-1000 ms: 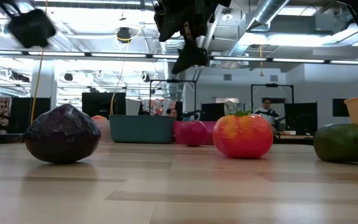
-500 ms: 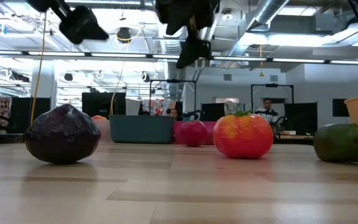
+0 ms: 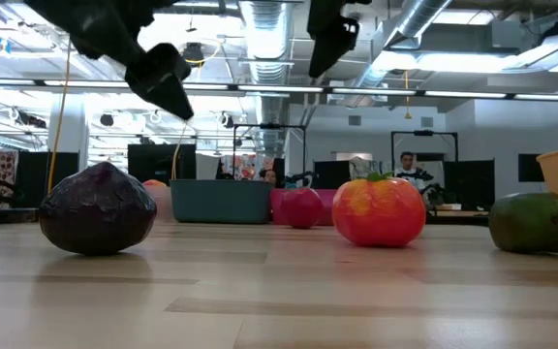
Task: Sort produce into baskets
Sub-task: Put the plum into the bottom transparent bin
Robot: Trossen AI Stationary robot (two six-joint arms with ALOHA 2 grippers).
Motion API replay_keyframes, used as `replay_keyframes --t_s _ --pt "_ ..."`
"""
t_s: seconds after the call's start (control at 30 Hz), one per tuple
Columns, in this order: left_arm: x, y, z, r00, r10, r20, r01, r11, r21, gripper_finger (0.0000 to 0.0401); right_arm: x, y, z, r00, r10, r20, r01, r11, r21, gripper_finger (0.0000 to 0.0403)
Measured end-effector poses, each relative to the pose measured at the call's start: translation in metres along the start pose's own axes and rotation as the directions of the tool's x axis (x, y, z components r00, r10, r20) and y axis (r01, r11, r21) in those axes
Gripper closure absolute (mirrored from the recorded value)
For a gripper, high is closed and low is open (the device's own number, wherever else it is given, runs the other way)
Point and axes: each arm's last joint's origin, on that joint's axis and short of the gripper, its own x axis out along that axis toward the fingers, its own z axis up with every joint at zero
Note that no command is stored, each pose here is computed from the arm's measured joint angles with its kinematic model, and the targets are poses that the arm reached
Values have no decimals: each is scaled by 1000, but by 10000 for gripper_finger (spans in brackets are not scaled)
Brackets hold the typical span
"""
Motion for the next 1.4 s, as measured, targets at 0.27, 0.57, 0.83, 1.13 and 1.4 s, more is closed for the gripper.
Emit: replay_keyframes --t_s 0.27,0.57,0.83,1.13,1.4 --pt "30 -5 12 955 68 -289 -58 997 44 3 0 12 -26 998 -58 -14 58 998 6 18" --pt "58 -15 22 884 91 -459 -77 996 50 3 7 19 -66 996 -70 49 65 994 92 18" --pt "63 -16 21 870 61 -489 -100 993 -55 3 14 22 -90 992 -60 112 45 990 135 18" --pt "65 -17 10 855 72 -513 -115 992 -53 3 19 36 -93 984 -18 178 0 995 102 18" --pt "67 -18 12 870 65 -489 -124 988 -90 3 18 42 -95 982 -2 188 -14 996 84 18"
